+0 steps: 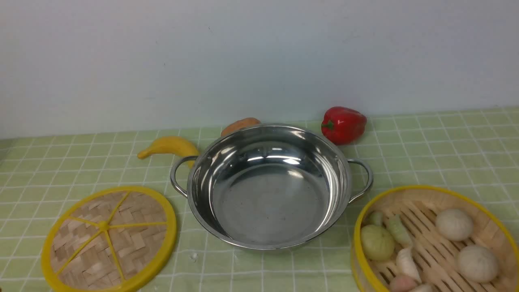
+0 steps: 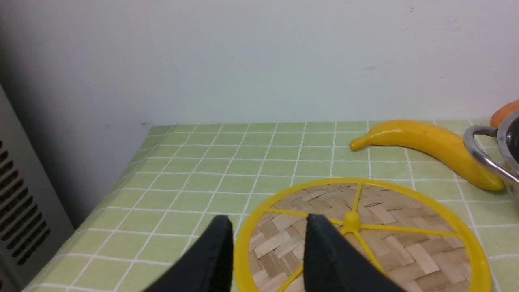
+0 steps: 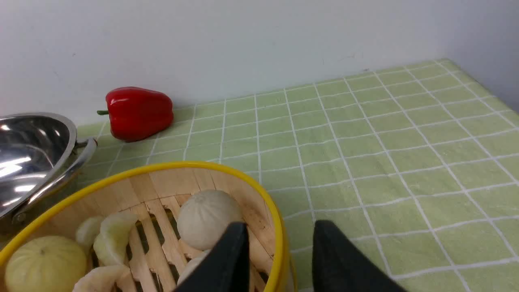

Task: Place the steamer in the pot on the green tablecloth, and put the lid on the steamer.
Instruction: 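Reach for and grasp the rim of the bamboo steamer holding the buns with the right gripper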

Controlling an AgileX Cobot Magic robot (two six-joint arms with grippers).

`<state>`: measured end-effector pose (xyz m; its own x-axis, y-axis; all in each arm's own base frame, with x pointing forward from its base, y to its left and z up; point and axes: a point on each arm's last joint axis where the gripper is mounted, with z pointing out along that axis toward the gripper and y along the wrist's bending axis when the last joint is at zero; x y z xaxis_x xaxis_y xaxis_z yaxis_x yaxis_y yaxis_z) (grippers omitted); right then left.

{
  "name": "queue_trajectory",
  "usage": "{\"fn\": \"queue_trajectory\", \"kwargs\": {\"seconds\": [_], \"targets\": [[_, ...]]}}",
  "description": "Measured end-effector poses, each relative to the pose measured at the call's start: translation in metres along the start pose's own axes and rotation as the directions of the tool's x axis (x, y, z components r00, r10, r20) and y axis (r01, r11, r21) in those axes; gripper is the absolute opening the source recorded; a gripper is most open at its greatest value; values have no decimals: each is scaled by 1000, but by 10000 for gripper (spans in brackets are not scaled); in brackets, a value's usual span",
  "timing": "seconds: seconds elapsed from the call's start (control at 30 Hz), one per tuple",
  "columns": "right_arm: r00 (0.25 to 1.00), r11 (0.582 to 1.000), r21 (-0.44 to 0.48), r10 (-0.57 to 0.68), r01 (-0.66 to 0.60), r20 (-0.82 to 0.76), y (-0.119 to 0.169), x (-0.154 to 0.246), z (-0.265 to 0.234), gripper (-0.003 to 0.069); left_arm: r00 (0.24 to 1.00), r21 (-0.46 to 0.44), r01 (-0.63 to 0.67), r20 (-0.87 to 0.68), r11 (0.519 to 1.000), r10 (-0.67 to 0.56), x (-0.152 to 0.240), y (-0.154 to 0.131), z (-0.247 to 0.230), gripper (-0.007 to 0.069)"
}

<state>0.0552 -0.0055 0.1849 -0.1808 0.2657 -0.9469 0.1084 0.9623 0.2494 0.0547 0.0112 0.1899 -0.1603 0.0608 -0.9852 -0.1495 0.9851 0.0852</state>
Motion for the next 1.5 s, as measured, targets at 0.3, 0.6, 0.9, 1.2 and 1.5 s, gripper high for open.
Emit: {"fn": "queue_trajectory", "kwargs": {"seconds": [0.3, 0.6, 0.9, 1.2, 1.5], "targets": [[1000, 1000, 0, 0, 0, 0, 0, 0, 0, 242, 1000, 27, -4, 2, 1000, 4, 0, -2, 0, 243], [1000, 1000, 0, 0, 0, 0, 0, 0, 0, 242, 1000, 40, -6, 4, 999, 6, 0, -2, 0, 243], [1000, 1000, 6, -29, 29, 7, -1, -1, 0, 242, 1000, 41, -6, 9, 999, 6, -1, -2, 0, 243], [943, 984, -164, -18, 76, 333, 16, -30, -7, 242, 902, 146, 35, 422, 989, -94, -39, -9, -9, 243], [668, 898, -377, 138, 227, 731, 38, -64, -39, 242, 533, 275, -45, 820, 961, -209, -77, -15, -45, 243]]}}
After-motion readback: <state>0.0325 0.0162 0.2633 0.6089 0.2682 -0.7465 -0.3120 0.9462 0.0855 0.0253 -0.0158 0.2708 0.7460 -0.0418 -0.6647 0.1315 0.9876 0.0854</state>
